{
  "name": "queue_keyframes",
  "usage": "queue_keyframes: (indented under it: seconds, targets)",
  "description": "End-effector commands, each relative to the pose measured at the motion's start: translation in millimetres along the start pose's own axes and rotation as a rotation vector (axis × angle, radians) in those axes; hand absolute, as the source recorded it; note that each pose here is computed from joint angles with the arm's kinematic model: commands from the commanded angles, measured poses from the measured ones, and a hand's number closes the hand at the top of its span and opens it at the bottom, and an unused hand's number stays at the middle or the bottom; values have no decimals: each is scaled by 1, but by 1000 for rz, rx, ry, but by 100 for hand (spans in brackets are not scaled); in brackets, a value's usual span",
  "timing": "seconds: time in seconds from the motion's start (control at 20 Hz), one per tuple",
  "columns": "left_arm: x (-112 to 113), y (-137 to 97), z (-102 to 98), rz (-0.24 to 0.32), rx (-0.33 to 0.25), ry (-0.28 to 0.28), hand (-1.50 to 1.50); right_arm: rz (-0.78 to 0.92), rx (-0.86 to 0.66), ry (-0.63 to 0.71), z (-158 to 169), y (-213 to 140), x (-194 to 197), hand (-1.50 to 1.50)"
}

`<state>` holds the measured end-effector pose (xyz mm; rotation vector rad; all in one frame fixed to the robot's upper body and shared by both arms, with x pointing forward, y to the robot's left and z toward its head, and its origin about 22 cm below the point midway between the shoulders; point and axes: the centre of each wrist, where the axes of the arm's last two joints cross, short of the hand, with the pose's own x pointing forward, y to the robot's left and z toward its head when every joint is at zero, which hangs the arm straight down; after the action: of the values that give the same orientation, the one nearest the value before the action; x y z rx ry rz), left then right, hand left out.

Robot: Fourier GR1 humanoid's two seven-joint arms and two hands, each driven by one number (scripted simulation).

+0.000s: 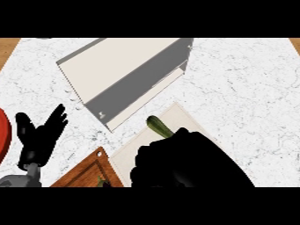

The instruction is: Pick the sweet potato from the placemat and place it in the tiered shelf

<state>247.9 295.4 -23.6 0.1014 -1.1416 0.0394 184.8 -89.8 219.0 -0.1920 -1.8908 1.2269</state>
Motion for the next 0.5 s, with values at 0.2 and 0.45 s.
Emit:
queue_keyframes:
  seconds: [0.2, 0.45]
  targets:
    - [-8, -8, 7, -10, -5, 29, 0, -40, -125, 27, -30, -90, 25, 150]
    - [-4, 8, -2, 9, -8, 25, 0, -88, -163, 62, -59, -127, 30, 150]
